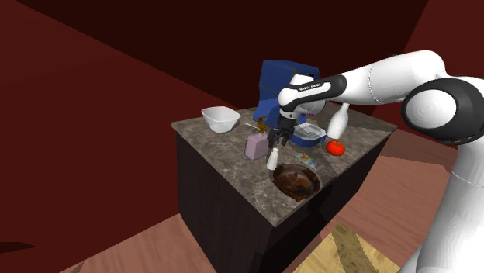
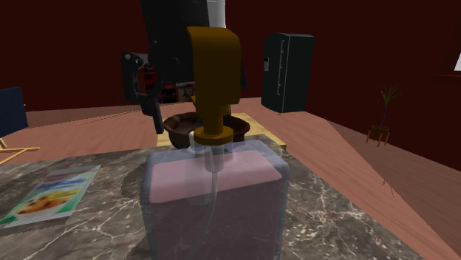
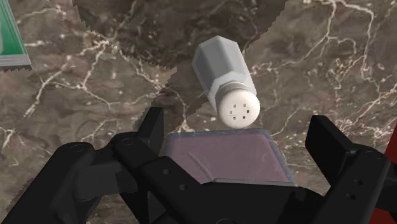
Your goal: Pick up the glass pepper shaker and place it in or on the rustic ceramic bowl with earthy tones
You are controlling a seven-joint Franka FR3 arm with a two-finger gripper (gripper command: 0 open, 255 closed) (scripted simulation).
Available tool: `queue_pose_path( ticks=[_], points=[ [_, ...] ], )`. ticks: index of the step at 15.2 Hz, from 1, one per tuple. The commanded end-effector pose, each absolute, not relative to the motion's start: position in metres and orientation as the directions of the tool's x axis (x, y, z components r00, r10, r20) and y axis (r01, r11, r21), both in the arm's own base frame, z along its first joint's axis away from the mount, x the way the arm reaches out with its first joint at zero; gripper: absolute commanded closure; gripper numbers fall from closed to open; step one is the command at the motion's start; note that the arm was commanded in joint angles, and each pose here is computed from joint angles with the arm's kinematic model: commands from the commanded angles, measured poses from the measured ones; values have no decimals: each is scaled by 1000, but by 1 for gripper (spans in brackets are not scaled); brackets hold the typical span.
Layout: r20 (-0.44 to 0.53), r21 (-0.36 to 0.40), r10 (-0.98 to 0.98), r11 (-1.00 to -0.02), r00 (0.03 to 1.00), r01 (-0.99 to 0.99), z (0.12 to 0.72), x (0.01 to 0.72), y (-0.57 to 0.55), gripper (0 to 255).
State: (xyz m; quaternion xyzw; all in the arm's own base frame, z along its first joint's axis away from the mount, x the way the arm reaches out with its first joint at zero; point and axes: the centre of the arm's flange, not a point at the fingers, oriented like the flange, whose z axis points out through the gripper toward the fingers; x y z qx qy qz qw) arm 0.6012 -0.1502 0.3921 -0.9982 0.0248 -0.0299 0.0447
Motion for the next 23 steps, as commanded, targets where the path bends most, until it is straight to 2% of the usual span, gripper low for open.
queue_pose_path(
  ticks=[1, 12, 13, 23],
  points=[
    [58, -91, -52, -995, 997, -47, 381, 602, -150, 0],
    [58, -91, -52, -995, 997, -47, 362, 603, -148, 0],
    [58, -91, -52, -995, 997, -47, 362, 603, -148, 255],
    [58, -91, -52, -995, 997, -47, 367, 603, -148, 255]
  ],
)
